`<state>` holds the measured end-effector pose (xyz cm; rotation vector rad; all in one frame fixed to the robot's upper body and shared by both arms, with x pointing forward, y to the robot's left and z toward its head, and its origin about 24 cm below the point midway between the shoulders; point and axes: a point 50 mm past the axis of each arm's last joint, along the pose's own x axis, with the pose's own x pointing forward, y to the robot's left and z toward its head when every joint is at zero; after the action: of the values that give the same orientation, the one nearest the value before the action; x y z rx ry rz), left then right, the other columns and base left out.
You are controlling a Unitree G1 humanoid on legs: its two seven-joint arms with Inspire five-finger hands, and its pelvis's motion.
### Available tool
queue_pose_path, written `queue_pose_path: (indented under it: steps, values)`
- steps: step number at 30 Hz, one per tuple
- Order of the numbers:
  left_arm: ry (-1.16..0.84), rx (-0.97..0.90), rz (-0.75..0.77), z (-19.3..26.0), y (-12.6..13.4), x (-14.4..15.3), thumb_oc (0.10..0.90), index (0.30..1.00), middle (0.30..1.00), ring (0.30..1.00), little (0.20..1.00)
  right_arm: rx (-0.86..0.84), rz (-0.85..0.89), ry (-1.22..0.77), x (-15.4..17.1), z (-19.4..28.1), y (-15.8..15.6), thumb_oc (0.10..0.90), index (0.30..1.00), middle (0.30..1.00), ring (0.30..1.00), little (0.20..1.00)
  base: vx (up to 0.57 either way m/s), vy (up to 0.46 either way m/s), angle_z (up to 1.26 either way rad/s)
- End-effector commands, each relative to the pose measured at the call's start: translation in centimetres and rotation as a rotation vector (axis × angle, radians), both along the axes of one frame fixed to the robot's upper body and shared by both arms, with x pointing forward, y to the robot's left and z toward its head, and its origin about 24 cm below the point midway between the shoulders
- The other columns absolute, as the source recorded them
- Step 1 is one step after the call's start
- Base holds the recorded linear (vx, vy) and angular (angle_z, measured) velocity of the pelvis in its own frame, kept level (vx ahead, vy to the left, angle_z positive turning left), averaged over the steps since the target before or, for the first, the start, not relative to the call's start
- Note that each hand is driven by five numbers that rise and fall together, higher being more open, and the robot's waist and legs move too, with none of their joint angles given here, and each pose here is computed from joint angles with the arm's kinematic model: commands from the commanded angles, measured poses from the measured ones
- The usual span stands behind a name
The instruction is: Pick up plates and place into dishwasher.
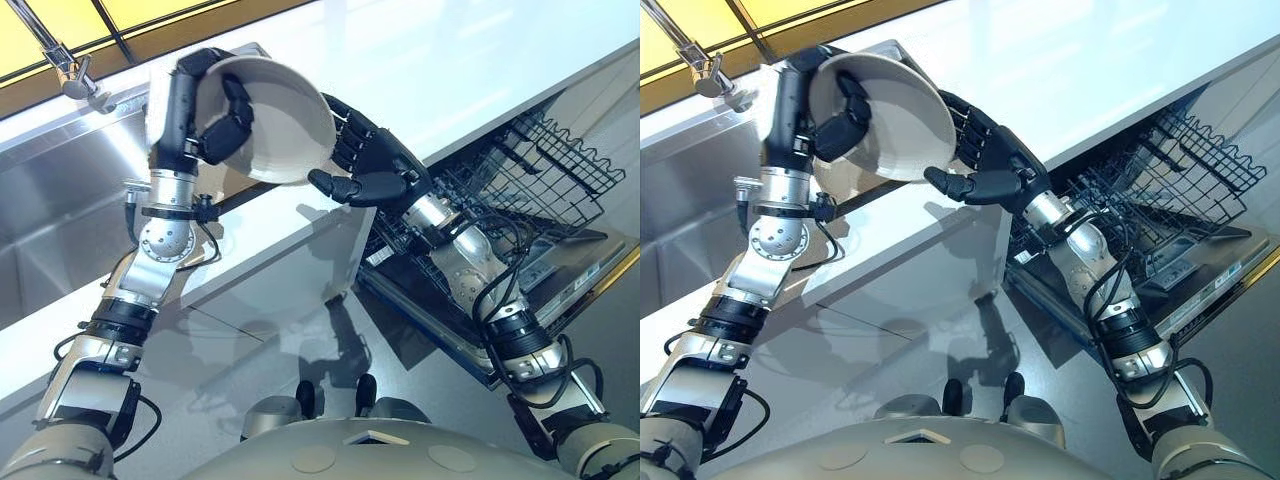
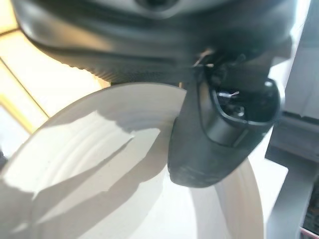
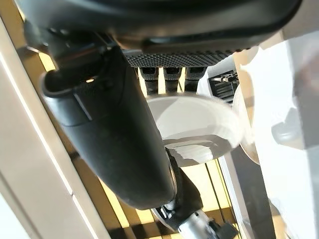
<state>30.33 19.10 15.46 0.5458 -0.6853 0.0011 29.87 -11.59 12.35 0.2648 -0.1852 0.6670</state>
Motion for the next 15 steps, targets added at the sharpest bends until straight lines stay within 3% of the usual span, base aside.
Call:
queue_pose_path:
  steps: [1,10,11,12,15]
  values:
    - [-0.229,-0.081,-0.215,5.3,-2.8,-0.4,0.1,0.3,0.3,0.3,0.2,0.125,0.005,-0.21,0.6,5.1,1.9,0.8,0.9,0.9,0.9,0.9,0.0,0.0,0.0]
    - [-0.192,-0.084,-0.36,5.2,-5.3,-1.1,0.1,0.3,0.3,0.3,0.2,0.157,-0.048,-0.158,0.9,4.8,2.9,0.8,0.9,0.9,0.9,0.9,0.0,-0.001,0.02]
    - [-0.188,-0.08,-0.369,5.2,-5.5,-1.2,0.1,0.3,0.3,0.3,0.2,0.151,-0.055,-0.157,0.9,4.8,2.9,0.24,0.42,0.42,0.42,0.34,0.0,0.0,0.0]
    - [-0.184,-0.08,-0.376,5.1,-5.6,-1.2,0.1,0.3,0.3,0.3,0.2,0.145,-0.054,-0.148,0.9,4.7,2.9,0.1,0.3,0.3,0.3,0.2,0.0,0.0,0.0]
    - [-0.172,-0.087,-0.401,5.2,-5.8,-1.3,0.1,0.3,0.3,0.3,0.2,0.141,-0.076,-0.159,1.0,4.8,2.7,0.1,0.3,0.3,0.3,0.2,0.0,-0.002,0.04]
